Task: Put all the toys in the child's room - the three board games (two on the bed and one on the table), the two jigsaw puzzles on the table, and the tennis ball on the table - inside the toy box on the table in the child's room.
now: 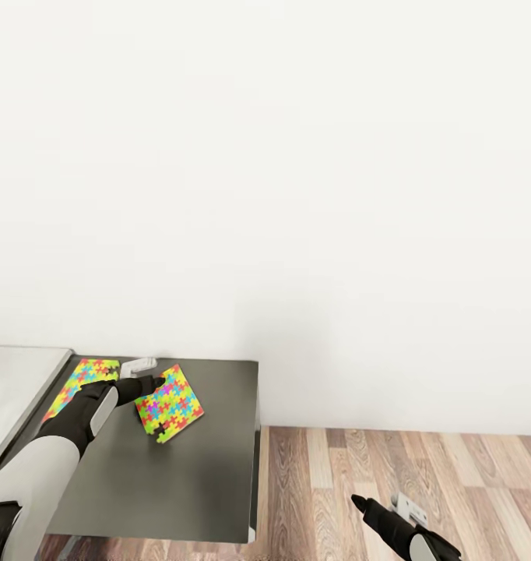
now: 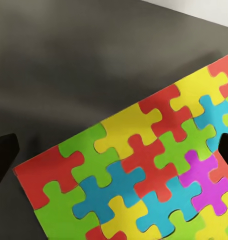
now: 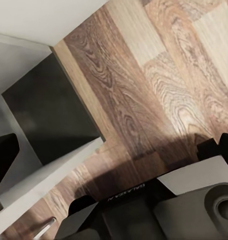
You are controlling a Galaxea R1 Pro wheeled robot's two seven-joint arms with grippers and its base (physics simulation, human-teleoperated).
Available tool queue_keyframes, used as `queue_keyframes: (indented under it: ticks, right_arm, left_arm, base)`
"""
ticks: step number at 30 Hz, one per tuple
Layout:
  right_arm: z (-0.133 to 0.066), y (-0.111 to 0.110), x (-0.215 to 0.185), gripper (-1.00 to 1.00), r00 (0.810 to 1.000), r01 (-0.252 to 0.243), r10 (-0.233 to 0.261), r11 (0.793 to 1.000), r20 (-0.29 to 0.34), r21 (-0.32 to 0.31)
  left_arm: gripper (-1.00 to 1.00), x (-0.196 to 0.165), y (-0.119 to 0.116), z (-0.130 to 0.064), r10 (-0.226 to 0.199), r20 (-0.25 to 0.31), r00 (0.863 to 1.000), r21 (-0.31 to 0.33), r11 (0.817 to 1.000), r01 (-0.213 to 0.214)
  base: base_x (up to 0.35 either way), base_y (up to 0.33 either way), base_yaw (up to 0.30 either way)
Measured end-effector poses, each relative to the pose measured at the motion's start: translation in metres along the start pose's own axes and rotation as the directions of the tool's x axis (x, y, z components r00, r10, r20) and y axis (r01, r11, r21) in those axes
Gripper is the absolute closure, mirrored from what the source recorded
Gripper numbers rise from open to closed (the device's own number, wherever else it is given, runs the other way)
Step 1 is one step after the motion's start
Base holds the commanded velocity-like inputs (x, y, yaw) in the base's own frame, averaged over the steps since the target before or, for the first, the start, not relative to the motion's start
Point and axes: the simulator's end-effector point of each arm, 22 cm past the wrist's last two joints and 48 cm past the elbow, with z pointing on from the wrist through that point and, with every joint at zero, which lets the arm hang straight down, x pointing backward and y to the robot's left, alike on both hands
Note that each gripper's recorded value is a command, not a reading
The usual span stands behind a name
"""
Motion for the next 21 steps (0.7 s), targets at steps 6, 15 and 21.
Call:
queue_keyframes:
  ticks: [6,15,21]
  right_arm:
    - [0.002,-0.003,0.004,-1.00,1.000,-0.002,0.002,1.000,-0.009,0.006]
    - [0.004,-0.007,0.009,-1.00,1.000,-0.004,0.004,1.000,-0.019,0.012]
    - [0.006,-0.009,0.012,-1.00,1.000,-0.005,0.005,1.000,-0.026,0.017]
  left_arm:
    - [-1.00,0.005,0.002,0.004,0.000,-0.009,1.000,-0.003,1.000,0.000]
    - [-1.00,0.004,0.001,0.007,-0.006,-0.005,1.000,0.001,1.000,0.006]
    - [-1.00,0.000,0.002,0.008,0.007,0.005,1.000,-0.003,1.000,-0.007]
  base:
    - [0.000,0.000,0.000]
    - [0.000,0.000,0.000]
    - [-0.031,-0.054,0.000]
